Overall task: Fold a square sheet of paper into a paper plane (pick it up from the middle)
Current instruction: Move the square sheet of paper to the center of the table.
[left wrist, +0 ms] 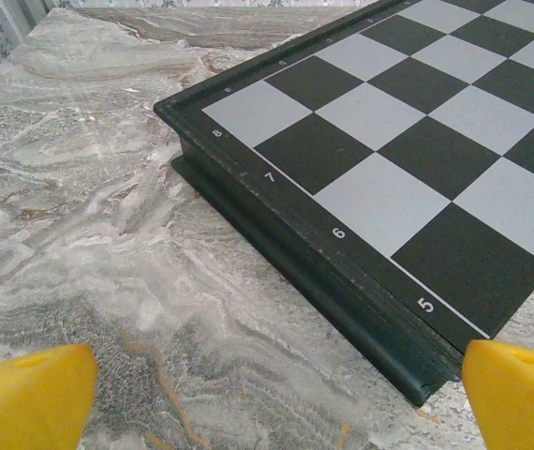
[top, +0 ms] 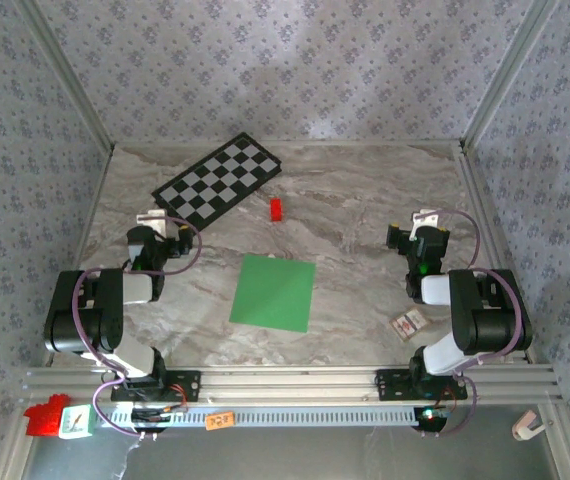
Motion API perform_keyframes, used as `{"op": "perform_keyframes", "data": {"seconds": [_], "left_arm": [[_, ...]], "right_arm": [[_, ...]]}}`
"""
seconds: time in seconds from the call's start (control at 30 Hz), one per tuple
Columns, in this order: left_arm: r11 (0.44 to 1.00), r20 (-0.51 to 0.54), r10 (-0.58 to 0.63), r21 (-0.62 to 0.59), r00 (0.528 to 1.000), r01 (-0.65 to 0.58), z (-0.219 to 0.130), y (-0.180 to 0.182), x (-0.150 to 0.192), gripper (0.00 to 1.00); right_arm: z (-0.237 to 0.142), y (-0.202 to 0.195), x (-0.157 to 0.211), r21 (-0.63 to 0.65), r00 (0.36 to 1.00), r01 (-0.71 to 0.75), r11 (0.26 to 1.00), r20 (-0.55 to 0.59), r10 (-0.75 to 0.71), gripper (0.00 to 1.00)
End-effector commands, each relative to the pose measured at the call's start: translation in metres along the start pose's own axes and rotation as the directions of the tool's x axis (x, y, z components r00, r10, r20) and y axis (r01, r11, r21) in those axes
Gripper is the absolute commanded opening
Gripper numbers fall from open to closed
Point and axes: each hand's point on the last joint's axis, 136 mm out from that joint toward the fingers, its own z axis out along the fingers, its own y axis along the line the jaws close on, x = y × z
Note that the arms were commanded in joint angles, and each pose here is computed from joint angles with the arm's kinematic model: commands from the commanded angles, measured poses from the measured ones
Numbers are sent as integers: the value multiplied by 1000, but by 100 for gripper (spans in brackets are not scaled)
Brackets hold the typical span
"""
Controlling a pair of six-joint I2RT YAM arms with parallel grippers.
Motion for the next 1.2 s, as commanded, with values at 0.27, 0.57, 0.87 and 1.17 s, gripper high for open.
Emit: {"op": "perform_keyframes", "data": {"seconds": [0.27, 0.57, 0.87, 1.17], "left_arm": [[1000, 23, -12, 8, 1000, 11, 3, 1, -9, 100], [996, 32, -45, -69, 998, 47, -11, 14, -28, 100], [955, 74, -281, -79, 957, 287, -57, 17, -95, 100], [860, -116, -504, 31, 856, 510, -80, -14, -113, 100]], "right_arm": [[0, -3, 0, 20, 1000, -18, 1000, 7, 18, 100], [-8, -4, -20, 15, 1000, -15, 1000, 9, 15, 100], [-43, -1, -69, 13, 967, -231, 973, -104, 231, 100], [-72, 82, -57, -176, 818, -470, 865, -455, 352, 100]]}}
